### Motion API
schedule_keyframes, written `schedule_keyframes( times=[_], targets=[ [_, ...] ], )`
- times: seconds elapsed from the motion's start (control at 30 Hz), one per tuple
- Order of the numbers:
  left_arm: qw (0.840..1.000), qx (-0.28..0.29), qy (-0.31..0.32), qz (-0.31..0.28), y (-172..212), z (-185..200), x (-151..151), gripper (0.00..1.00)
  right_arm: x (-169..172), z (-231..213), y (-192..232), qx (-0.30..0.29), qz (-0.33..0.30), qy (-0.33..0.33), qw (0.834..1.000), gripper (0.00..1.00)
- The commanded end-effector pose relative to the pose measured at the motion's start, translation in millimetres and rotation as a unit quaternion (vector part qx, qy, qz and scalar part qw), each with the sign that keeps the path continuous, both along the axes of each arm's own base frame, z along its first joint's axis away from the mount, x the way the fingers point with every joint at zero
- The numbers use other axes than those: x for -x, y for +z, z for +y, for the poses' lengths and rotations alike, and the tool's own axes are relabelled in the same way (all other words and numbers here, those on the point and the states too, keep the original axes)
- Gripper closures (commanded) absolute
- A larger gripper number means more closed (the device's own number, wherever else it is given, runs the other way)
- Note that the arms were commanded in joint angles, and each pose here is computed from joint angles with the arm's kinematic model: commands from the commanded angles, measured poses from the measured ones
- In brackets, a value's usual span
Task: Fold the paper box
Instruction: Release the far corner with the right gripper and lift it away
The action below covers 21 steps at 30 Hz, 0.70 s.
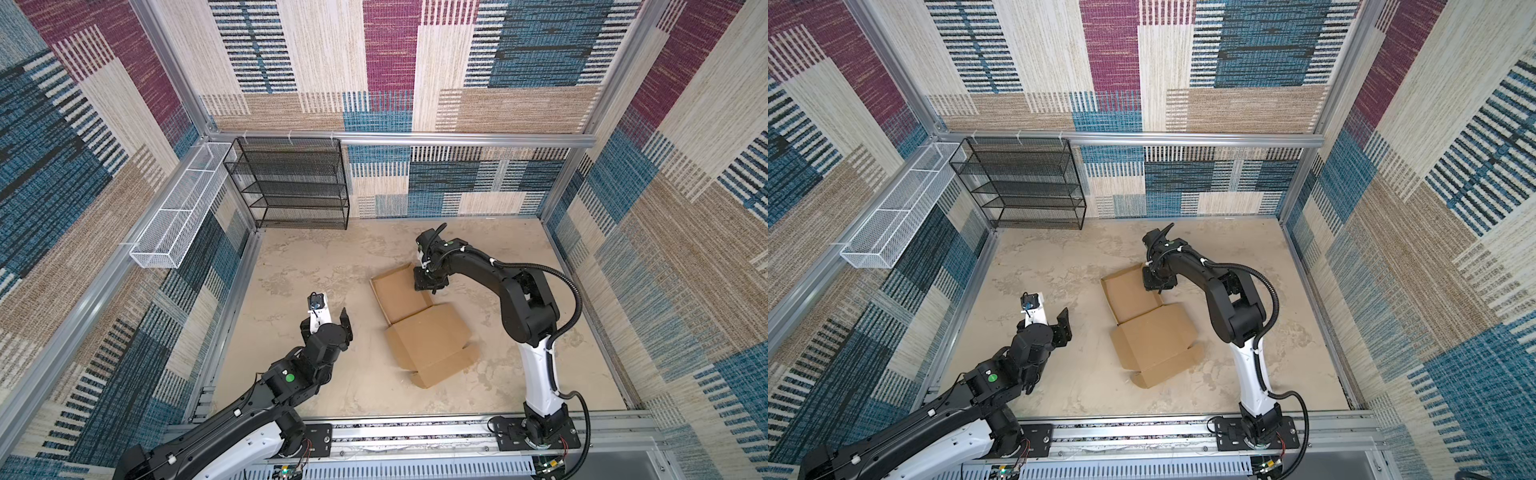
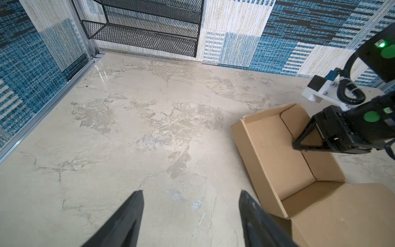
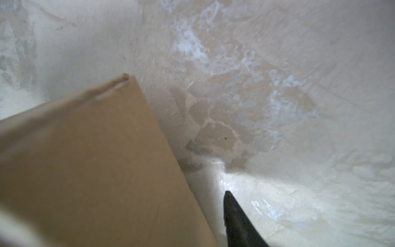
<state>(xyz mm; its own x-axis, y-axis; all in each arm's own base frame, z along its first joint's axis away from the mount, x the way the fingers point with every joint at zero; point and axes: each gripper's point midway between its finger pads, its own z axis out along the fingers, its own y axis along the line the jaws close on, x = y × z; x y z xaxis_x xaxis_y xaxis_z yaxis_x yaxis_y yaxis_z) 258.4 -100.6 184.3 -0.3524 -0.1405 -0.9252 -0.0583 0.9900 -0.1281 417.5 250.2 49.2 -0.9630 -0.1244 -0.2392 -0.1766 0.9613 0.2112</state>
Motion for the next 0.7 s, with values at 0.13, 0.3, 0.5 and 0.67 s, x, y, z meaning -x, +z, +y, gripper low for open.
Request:
schedule_keyframes(
  times=[0.13,0.3,0.5,0.67],
  targets=[
    [1.0,0.011,-0.002,-0.006,4.3,-2.0,-1.7,0.27,-15.4,3.9,-0.7,-0.001,-0.031,-0.002,1.0,0.48],
    [1.0,0.01,0.0,-0.004,3.5,-0.2,-1.1,0.27,-20.0,6.6,-2.1,-0.001,-0.042,0.001,0.999,0.41],
    [1.0,0.009,0.004,-0.001,-0.2,2.2,-1.4,0.27,-26.5,6.5,-0.8,0.018,-0.055,0.002,0.998,0.35],
    [1.0,0.014,0.006,0.0,-2.2,2.8,-2.8,0.27,-33.3,10.4,4.1,0.02,-0.066,0.003,0.998,0.34]
  ],
)
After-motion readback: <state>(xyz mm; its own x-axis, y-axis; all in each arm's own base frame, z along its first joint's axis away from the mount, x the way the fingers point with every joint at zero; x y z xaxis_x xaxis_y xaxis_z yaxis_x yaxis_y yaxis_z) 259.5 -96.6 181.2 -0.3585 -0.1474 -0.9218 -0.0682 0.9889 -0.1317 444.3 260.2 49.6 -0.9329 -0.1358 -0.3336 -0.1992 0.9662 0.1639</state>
